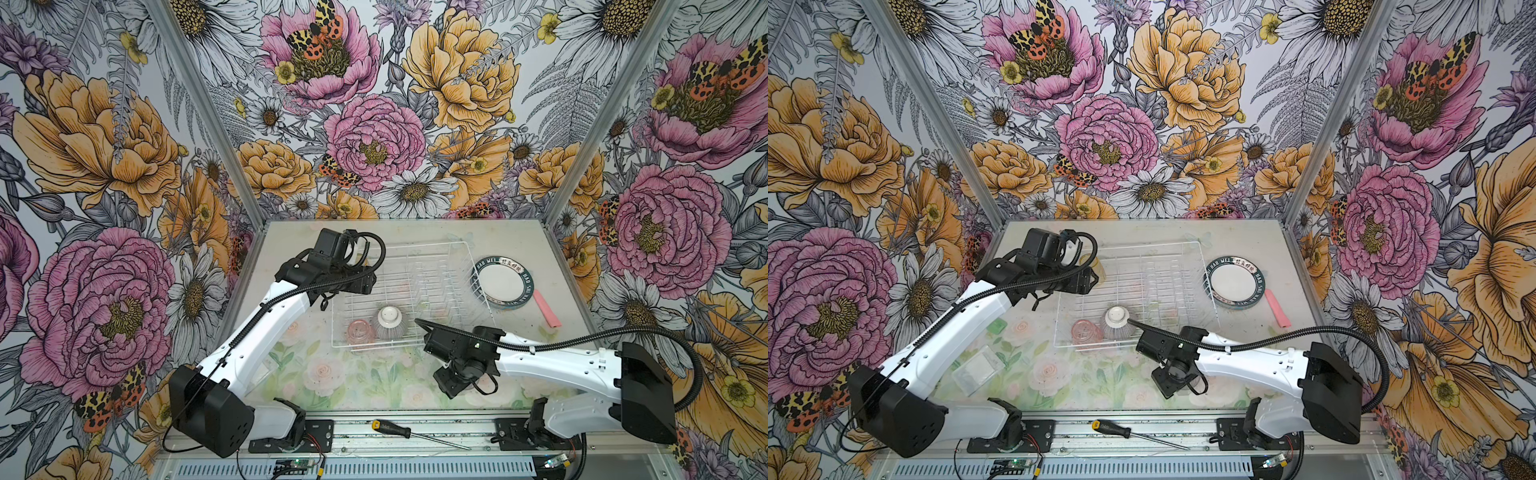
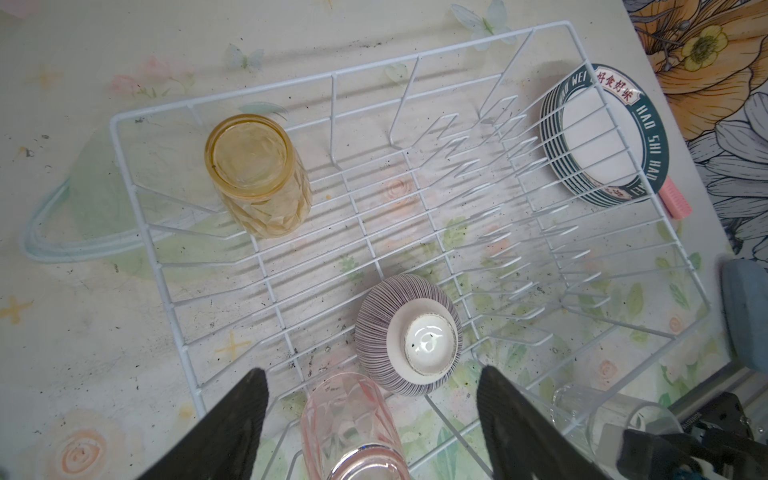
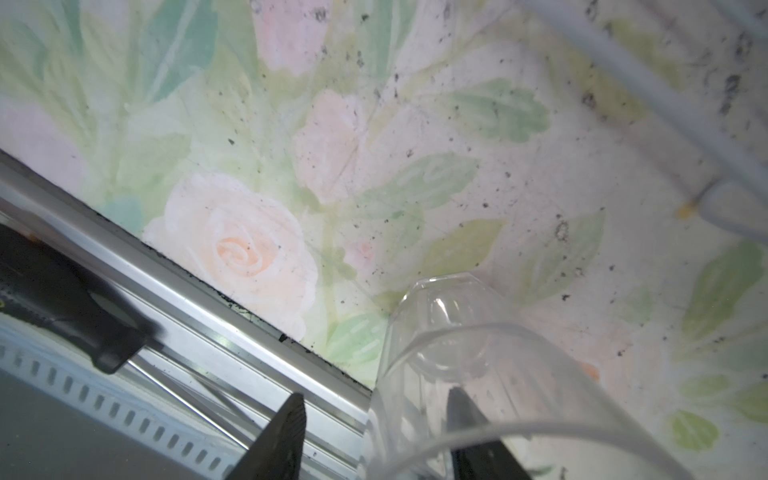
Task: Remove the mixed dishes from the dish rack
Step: 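Close the left gripper on the pink glass while the right gripper withdraws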
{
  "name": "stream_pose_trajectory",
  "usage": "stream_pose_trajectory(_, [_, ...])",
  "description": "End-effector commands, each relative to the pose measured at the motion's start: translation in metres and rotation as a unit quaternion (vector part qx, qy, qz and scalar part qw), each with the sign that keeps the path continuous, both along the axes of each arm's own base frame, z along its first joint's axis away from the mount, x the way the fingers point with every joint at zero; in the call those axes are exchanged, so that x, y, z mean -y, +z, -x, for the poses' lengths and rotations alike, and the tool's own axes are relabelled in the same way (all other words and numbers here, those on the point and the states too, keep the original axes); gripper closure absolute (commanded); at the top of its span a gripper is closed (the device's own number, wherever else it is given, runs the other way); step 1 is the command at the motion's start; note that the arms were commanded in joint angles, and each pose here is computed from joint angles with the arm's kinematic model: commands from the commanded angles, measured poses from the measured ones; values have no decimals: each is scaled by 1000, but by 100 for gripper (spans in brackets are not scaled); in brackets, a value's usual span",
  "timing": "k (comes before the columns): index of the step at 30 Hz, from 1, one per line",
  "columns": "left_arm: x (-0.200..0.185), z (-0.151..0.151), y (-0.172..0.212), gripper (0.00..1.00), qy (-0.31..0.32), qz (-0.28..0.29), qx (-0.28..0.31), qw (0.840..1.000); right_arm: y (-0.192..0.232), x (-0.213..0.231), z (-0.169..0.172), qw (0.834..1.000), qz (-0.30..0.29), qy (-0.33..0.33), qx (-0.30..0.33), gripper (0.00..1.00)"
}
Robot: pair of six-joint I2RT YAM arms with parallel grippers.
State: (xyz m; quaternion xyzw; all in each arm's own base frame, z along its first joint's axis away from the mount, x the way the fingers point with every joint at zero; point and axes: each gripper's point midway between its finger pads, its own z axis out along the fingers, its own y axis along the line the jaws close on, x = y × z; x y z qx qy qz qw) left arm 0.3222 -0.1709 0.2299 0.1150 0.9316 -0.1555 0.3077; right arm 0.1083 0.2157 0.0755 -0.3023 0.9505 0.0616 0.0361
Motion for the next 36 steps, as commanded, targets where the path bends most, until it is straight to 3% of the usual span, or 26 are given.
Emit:
stream_pose_trajectory(1, [-2,9,-11,18,-5,-20,-12,1000,29,-13,-13,998,-49,-9,35,41])
stream_pose_trajectory(9, [3,23,-21,15,-13,-34,-25,999,73,-17,-23,990,-118,-21,80,39])
stream_pose_trajectory(18, [8,48,-41,11,-25,-72,-64,995,139,-2,-58,965,-185,-67,175,34])
stream_pose_trajectory(27, [-4,87,-61,10,-12,-116,-123,986,144,10,-75,961,-175,-83,196,34])
stream_pose_trajectory(36, [-11,96,-80,9,8,-130,-156,979,142,12,-80,962,-168,-77,199,34])
